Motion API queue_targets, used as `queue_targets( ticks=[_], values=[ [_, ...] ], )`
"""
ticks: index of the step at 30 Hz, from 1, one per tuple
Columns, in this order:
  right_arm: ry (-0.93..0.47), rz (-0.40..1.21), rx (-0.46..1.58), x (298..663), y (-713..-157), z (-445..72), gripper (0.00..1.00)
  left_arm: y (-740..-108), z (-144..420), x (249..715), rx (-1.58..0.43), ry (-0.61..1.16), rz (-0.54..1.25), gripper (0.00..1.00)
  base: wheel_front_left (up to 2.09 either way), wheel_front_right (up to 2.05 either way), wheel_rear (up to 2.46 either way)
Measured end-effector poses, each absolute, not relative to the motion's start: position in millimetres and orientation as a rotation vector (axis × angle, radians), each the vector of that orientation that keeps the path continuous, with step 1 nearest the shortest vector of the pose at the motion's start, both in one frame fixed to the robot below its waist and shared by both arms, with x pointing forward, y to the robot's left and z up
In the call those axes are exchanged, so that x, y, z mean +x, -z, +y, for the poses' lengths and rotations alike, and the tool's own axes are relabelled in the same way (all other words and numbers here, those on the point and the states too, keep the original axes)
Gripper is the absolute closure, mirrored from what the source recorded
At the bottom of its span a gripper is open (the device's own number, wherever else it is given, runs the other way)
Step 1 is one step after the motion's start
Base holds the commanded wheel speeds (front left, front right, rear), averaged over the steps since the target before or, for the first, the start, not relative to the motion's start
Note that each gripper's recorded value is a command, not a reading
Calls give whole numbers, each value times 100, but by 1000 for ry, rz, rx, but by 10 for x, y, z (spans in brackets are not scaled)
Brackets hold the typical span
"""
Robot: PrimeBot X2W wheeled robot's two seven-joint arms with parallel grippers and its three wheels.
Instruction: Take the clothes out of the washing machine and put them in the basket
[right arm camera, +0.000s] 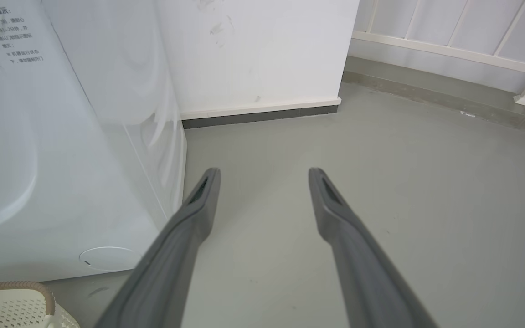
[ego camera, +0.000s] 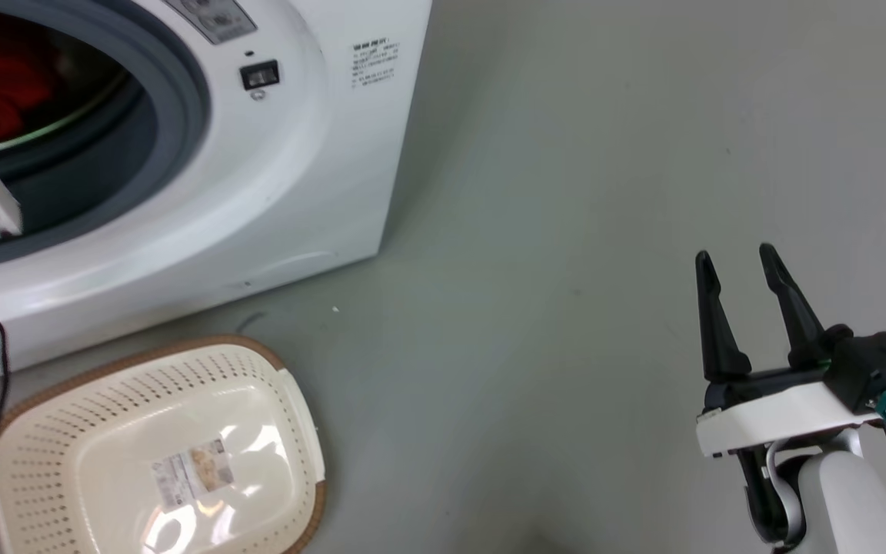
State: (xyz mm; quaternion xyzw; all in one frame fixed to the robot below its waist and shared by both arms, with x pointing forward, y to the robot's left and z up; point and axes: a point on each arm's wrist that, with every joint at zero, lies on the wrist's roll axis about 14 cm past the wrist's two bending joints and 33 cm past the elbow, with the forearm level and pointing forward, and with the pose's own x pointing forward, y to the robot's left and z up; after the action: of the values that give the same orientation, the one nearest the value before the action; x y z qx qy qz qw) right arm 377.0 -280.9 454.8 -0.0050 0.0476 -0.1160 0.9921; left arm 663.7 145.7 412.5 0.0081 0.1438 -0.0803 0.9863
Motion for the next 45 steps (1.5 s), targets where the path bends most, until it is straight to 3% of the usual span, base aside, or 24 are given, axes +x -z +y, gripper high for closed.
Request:
queue_targets(
  ticks=[7,13,14,23,24,34,39,45],
  values=[
    [217,60,-2,3636,-4674,-2730,0,-4471,1389,6285,-20,156,166,100,0,0,0],
    [184,6,-14,3603,-4840,-2633,0,-5140,1444,5991,-61,131,-18,100,0,0,0],
    [172,-3,-8,3580,-4858,-2589,0,-5280,1496,5725,-83,115,-72,100,0,0,0],
    [109,-23,-8,3542,-4938,-2383,0,-5494,1679,4949,-73,77,-165,100,0,0,0],
    [85,-31,-4,3556,-4976,-2305,0,-5388,1706,4685,-64,70,-145,100,0,0,0],
    [39,-28,-10,3592,-5009,-2157,0,-4544,1638,3869,-136,34,102,100,0,0,0],
    [18,-12,-17,3716,-4970,-2097,0,-4231,1561,3849,-179,42,197,100,0,0,0],
    [19,10,-21,3945,-4860,-2115,0,-3888,1511,4183,-183,62,276,100,0,0,0]
  ],
)
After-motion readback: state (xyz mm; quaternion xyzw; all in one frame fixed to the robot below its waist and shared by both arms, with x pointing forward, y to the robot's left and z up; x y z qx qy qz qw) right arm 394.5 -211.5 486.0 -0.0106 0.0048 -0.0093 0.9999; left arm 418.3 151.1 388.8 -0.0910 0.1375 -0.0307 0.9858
